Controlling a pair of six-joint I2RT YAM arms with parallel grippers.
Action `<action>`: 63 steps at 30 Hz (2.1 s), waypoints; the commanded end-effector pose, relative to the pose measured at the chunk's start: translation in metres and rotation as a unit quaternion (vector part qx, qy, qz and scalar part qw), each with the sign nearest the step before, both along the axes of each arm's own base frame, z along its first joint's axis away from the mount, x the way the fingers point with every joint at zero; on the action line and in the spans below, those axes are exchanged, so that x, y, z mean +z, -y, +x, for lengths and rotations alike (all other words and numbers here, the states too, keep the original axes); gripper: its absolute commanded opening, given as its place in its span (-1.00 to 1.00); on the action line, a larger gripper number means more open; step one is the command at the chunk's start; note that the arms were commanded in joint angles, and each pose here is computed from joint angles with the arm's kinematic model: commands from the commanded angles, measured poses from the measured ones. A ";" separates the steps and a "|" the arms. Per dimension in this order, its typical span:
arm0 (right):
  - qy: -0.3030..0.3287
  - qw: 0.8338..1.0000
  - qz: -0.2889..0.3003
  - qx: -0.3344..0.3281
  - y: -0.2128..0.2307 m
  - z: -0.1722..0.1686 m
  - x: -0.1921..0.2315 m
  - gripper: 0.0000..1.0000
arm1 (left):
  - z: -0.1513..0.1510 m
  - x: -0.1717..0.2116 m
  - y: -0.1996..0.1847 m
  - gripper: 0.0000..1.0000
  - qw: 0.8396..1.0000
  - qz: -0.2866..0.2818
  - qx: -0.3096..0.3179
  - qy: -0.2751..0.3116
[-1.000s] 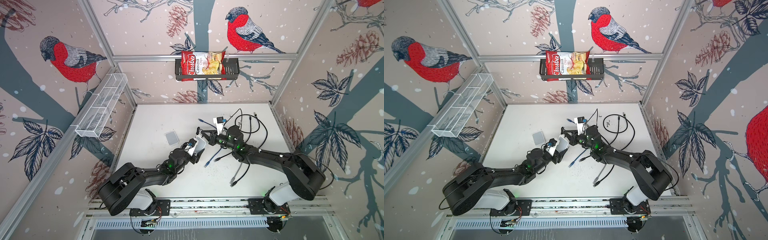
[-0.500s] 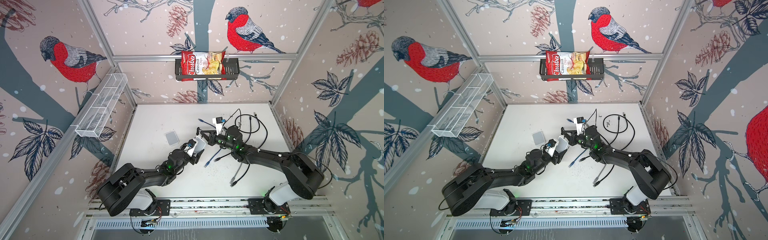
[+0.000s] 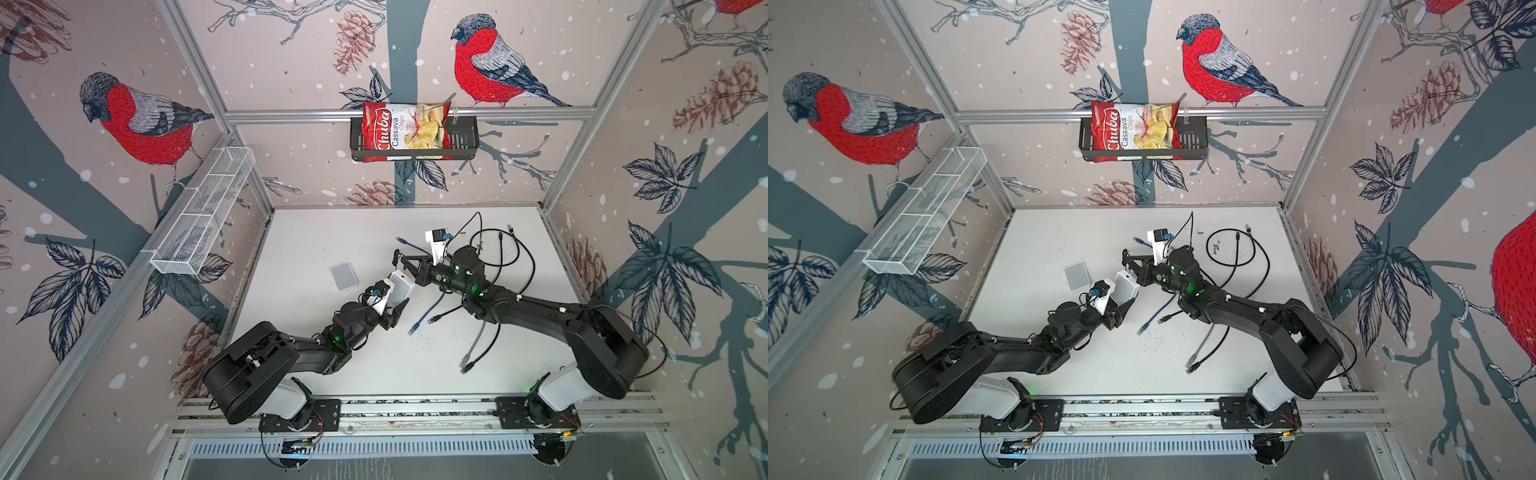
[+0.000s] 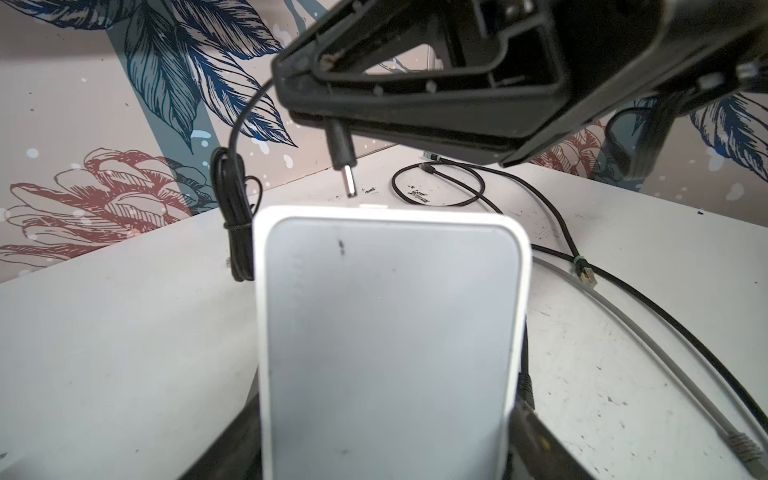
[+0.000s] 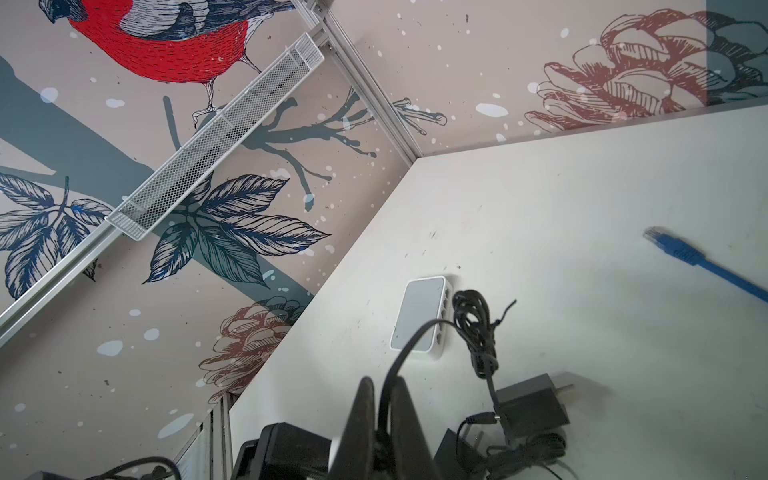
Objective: Insert the plug into the switch port
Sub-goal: 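Push the barrel plug down into the upright switch's port with the right gripper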
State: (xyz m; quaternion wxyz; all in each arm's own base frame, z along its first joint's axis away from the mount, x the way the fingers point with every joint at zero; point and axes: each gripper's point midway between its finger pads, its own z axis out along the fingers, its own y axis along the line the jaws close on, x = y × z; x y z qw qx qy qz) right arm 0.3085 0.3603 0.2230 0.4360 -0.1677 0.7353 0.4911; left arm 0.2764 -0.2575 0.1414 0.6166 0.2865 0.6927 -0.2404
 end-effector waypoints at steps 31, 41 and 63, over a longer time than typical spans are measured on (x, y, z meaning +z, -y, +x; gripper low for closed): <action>0.029 0.999 0.008 0.011 -0.004 -0.006 0.003 -1.00 | 0.001 0.026 0.007 -0.70 0.999 -0.044 -0.013 0.017; 0.031 0.999 -0.010 0.028 0.004 -0.025 -0.006 -1.00 | 0.006 0.040 0.004 -0.71 0.998 -0.063 0.002 0.018; -0.026 0.997 -0.025 0.066 -0.012 -0.038 -0.038 -1.00 | -0.004 0.095 -0.009 -0.72 0.988 -0.094 0.009 0.121</action>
